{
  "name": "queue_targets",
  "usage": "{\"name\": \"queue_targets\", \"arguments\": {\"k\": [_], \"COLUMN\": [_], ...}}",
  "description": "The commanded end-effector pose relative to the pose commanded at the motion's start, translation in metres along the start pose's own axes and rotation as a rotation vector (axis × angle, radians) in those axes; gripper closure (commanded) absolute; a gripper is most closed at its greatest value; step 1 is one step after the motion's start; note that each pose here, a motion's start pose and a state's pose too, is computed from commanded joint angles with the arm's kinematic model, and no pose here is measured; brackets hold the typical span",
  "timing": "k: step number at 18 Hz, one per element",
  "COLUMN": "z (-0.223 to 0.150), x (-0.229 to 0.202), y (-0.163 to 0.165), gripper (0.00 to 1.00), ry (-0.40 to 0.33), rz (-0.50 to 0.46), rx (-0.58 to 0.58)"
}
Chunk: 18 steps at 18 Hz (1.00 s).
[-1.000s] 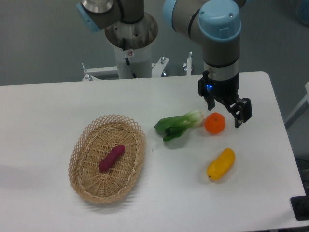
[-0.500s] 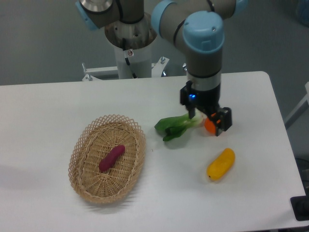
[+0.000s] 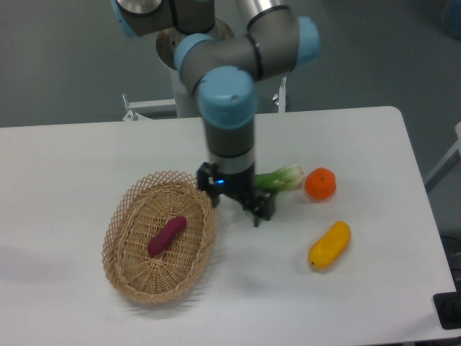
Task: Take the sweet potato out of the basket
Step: 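Move the open gripper over the wicker basket toward the purple sweet potato, then lower the gripper into the basket and close it on the sweet potato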
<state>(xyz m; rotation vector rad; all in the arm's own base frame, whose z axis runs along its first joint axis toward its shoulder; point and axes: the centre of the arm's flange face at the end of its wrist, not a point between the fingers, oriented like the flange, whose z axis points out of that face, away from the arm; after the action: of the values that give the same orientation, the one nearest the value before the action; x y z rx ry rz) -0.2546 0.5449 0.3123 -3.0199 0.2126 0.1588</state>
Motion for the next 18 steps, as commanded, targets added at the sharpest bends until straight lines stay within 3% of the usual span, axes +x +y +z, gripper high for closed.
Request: {"name": "queue_targets", "arguments": {"k": [4, 10, 17, 18], "z": [0.045, 0.08, 0.099, 0.101], "x": [0.043, 0.08, 0.083, 0.082], "y": [-0.009, -0.021, -0.025, -0.026], "gripper": [0.0, 0.0, 0.0, 0.08], "ry": [0.017, 0.063, 0.056, 0.052], "rz": [0.061, 0.121, 0.133, 0.135], "rx": [-0.006, -0.046, -0.046, -0.046]}}
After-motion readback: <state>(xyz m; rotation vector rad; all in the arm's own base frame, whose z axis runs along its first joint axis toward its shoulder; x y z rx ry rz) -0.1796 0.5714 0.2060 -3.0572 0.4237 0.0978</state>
